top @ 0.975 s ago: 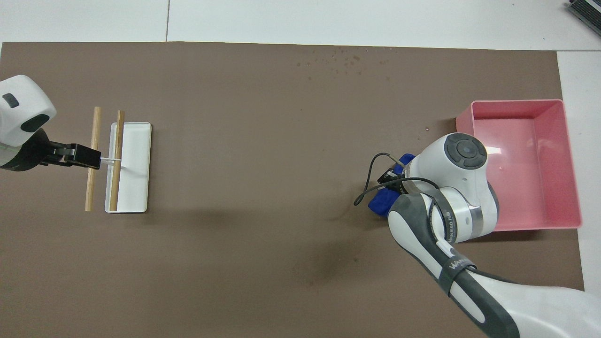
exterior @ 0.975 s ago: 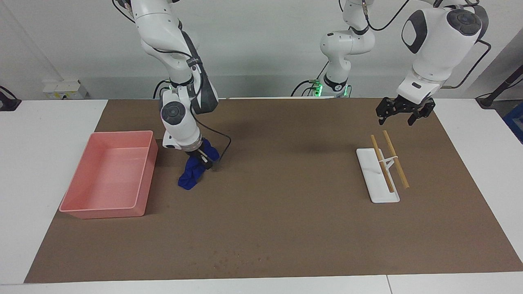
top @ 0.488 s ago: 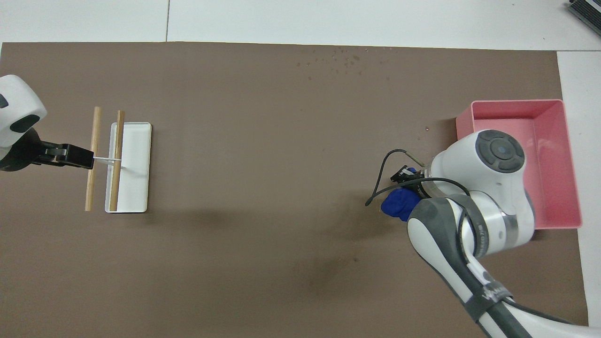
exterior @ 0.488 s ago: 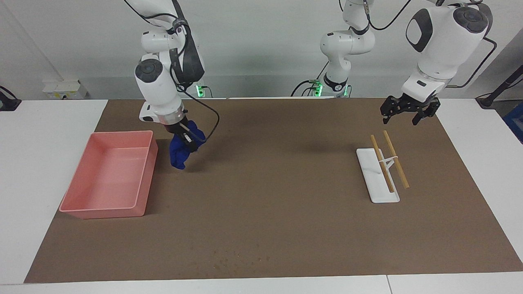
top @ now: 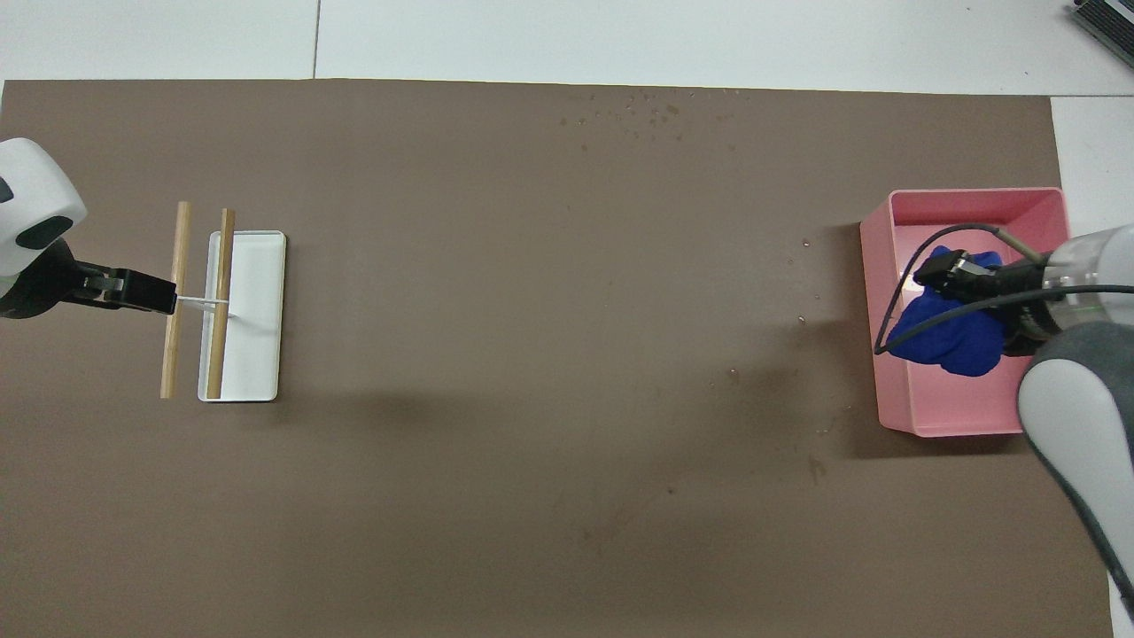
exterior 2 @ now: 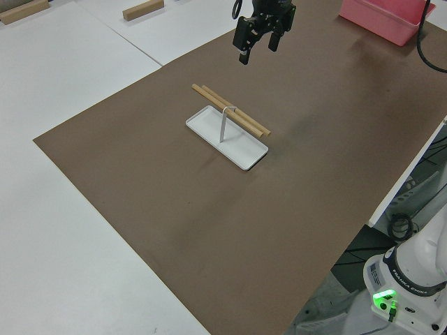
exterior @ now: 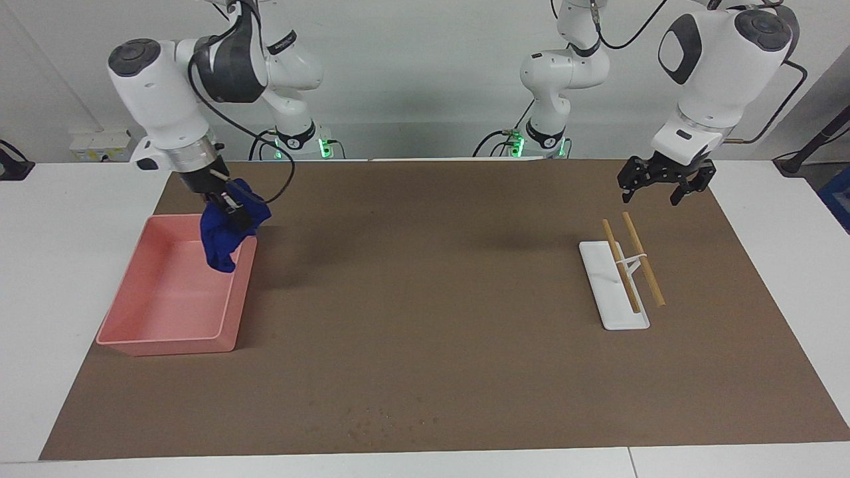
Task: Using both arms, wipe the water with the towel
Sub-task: 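Lower the towel into the pink bin and open the right gripper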
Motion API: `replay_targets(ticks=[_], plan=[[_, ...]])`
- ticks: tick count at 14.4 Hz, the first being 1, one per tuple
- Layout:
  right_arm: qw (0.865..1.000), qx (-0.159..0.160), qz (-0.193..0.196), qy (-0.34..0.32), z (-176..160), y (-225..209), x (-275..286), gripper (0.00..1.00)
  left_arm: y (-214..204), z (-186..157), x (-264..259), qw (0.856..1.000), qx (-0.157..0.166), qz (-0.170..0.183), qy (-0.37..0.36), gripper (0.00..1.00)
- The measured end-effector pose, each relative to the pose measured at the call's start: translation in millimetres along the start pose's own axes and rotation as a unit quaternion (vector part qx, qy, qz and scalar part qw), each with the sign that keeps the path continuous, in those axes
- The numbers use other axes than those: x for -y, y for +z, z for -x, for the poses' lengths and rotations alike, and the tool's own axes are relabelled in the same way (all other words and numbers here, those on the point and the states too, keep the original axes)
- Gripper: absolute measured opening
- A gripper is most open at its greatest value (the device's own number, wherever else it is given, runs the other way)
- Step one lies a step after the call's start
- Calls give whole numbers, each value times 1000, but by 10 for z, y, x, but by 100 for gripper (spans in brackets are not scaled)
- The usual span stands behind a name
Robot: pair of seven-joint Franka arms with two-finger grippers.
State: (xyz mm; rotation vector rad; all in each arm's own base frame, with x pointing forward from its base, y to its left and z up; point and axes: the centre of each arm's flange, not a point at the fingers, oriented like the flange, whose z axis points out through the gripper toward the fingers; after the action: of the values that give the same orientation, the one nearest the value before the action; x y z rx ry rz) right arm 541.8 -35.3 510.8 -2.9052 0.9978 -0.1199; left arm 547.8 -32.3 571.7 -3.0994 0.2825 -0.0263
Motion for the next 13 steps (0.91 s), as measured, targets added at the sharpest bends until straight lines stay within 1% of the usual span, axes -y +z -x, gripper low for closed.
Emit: replay_targets(ticks=[2, 3, 5, 6, 7, 9, 11, 12, 13], plan=[[999, -16, -5, -34, -319, 125, -376, 1, -3, -7, -53, 1000, 0, 0, 5, 100], [999, -16, -4, -46, -436, 248, -516, 1, -5, -12, -103, 1000, -1, 0, 9, 100], [998, -8, -1, -61, -633, 620, -723, 1, -8, -18, -166, 1000, -1, 0, 15, 100], [998, 3, 1, -65, -693, 858, -785, 1, -10, -19, -171, 1000, -1, 0, 15, 100], [998, 14, 3, -66, -720, 1102, -826, 1, -10, -19, -169, 1000, -2, 0, 15, 100], [997, 24, 5, -76, -681, 1499, -880, 1, -11, -20, -163, 1000, -2, 0, 14, 100], [994, 27, 6, -107, -632, 1638, -938, 1, -11, -20, -162, 1000, -2, 0, 14, 100], [992, 27, 5, -125, -642, 1631, -976, 7, -12, -21, -162, 1000, -3, 0, 14, 100], [989, 25, 5, -143, -661, 1609, -1017, 16, -12, -21, -162, 1000, -3, 0, 14, 100]])
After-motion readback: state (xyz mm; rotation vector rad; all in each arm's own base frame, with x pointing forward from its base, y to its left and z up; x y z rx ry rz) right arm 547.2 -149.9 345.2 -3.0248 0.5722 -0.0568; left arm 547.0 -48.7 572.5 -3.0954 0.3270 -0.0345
